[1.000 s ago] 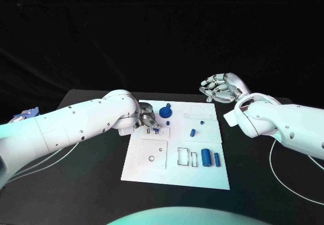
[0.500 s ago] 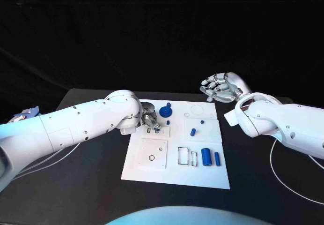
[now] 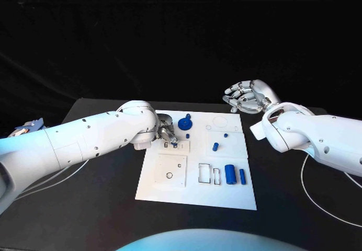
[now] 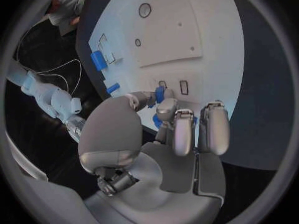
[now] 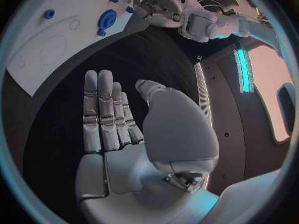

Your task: Assemble the parts on the task board

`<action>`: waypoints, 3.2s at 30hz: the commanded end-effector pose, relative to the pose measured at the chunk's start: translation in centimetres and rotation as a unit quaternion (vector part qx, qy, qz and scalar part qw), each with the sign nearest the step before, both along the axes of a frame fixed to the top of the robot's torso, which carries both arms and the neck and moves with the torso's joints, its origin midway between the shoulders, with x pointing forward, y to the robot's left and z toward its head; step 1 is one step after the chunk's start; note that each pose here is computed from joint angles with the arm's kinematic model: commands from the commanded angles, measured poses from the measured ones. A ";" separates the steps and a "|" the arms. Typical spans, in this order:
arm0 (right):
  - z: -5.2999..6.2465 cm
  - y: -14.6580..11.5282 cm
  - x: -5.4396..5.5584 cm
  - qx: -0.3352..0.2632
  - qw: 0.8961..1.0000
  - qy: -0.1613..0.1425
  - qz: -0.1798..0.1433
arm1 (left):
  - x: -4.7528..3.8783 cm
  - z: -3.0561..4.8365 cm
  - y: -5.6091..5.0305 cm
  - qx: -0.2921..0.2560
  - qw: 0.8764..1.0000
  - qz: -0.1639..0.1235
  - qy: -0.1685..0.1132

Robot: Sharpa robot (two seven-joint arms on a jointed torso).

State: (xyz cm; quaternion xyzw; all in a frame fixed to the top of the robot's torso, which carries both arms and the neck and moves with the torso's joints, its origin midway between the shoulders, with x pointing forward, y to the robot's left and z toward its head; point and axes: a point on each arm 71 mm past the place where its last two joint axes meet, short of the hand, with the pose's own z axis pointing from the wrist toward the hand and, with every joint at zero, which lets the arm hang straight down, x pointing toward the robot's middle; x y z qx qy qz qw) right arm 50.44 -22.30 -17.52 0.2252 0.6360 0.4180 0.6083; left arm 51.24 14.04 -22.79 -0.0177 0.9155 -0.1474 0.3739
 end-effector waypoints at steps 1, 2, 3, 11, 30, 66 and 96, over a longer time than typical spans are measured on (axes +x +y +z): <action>0.0 0.1 0.0 -0.001 1.000 0.002 0.007 | -0.08 -0.05 -0.1 0.004 1.000 -0.008 0.003; 0.0 0.1 0.0 -0.001 1.000 0.002 0.007 | -0.10 -0.07 -0.1 0.004 1.000 -0.008 0.005; 0.0 0.1 0.0 -0.001 1.000 0.002 0.007 | -0.12 -0.08 -0.1 0.003 1.000 -0.008 0.006; 0.0 0.1 0.0 0.000 1.000 0.001 0.007 | -0.26 -0.15 -0.2 0.001 1.000 -0.010 0.011; 0.0 0.1 0.0 0.000 1.000 0.000 0.007 | -0.45 -0.33 -0.4 0.001 1.000 -0.012 0.019; 0.0 -0.1 -0.1 -0.001 1.000 0.000 0.005 | -0.31 -0.71 -0.2 0.005 0.999 -0.002 0.035; 0.0 -0.2 -0.1 0.000 1.000 0.000 0.004 | -0.10 -1.06 -0.5 0.000 0.999 0.002 0.044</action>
